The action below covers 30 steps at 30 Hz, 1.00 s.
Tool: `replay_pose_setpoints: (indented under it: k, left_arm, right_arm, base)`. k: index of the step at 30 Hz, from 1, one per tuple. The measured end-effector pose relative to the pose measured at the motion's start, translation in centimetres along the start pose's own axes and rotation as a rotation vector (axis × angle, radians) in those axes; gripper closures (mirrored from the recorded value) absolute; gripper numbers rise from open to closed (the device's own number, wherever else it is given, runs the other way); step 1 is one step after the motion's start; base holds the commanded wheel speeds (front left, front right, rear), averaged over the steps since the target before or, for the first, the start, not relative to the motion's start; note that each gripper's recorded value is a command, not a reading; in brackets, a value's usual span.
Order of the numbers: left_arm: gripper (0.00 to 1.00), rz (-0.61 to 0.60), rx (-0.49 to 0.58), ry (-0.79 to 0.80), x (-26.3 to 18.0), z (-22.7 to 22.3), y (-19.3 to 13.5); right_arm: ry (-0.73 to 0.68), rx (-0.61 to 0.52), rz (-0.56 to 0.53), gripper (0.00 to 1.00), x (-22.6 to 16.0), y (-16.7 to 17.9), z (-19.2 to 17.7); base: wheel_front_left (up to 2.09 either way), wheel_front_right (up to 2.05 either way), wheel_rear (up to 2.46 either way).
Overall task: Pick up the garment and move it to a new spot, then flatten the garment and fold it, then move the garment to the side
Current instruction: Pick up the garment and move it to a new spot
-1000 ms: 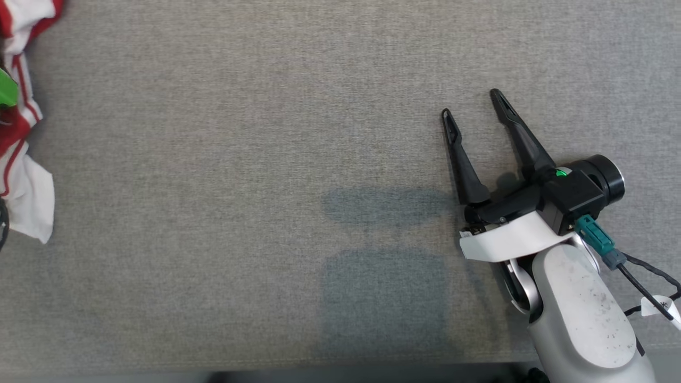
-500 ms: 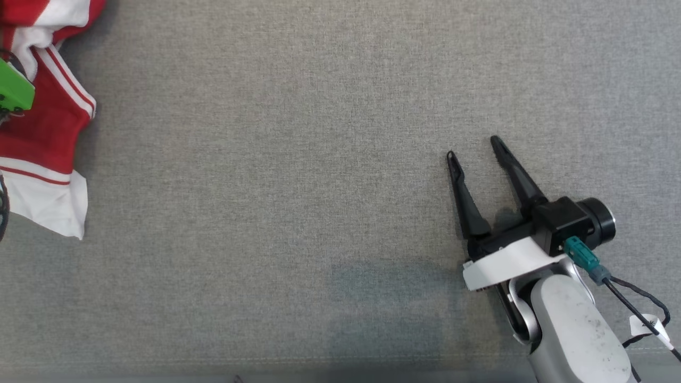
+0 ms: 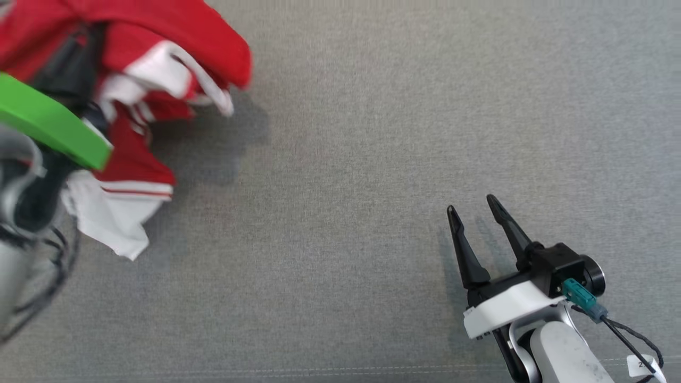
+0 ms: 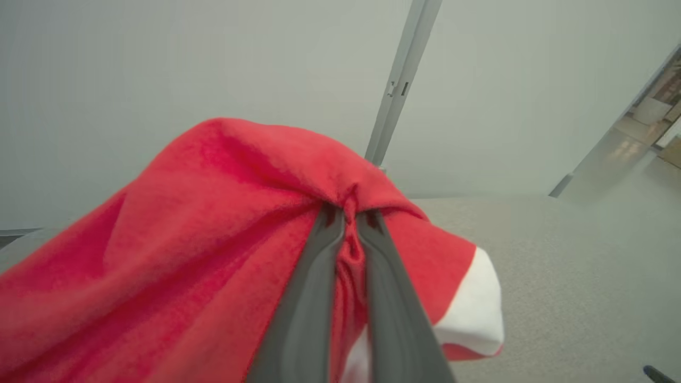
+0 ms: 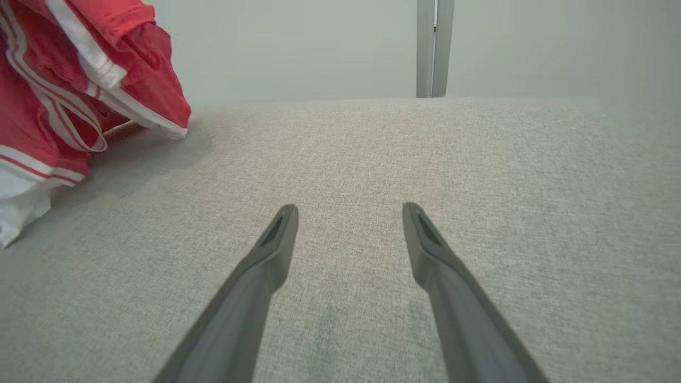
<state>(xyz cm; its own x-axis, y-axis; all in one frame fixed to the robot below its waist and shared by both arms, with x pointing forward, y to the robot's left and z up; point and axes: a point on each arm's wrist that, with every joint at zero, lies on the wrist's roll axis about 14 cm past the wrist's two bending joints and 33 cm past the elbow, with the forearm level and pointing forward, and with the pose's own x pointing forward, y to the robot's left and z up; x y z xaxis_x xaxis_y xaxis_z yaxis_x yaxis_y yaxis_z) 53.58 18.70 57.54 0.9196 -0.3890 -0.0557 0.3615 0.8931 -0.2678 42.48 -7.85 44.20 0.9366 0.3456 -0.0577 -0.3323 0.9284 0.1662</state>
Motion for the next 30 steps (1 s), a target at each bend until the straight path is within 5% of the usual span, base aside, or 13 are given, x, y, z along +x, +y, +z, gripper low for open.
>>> replay_pose_setpoints:
  k: [8, 17, 23, 30]
  left_arm:
    - [1.0, -0.345, -0.158, -0.008, -2.6, -1.4, -15.5]
    - [1.0, -0.71, -0.206, -0.018, -5.1, -0.5, -29.9]
    - [1.0, -0.722, -0.166, 0.081, -3.6, -4.4, -32.4]
    - [1.0, -0.58, -0.1, 0.284, -0.8, -14.5, -28.6]
  right_arm:
    - [-0.032, 0.003, -0.053, 0.0, -3.0, -0.8, 1.6]
    - [-0.074, -0.007, -0.127, 0.0, -5.4, -2.4, 3.3]
    - [-0.086, -0.002, -0.182, 0.0, -6.6, -3.9, 3.7]
    - [-0.065, 0.014, -0.221, 0.0, -6.7, -5.1, 3.0]
  base:
    - [0.0, 0.0, 0.0]
    - [0.0, 0.0, 0.0]
    - [0.0, 0.0, 0.0]
    - [0.0, 0.0, 0.0]
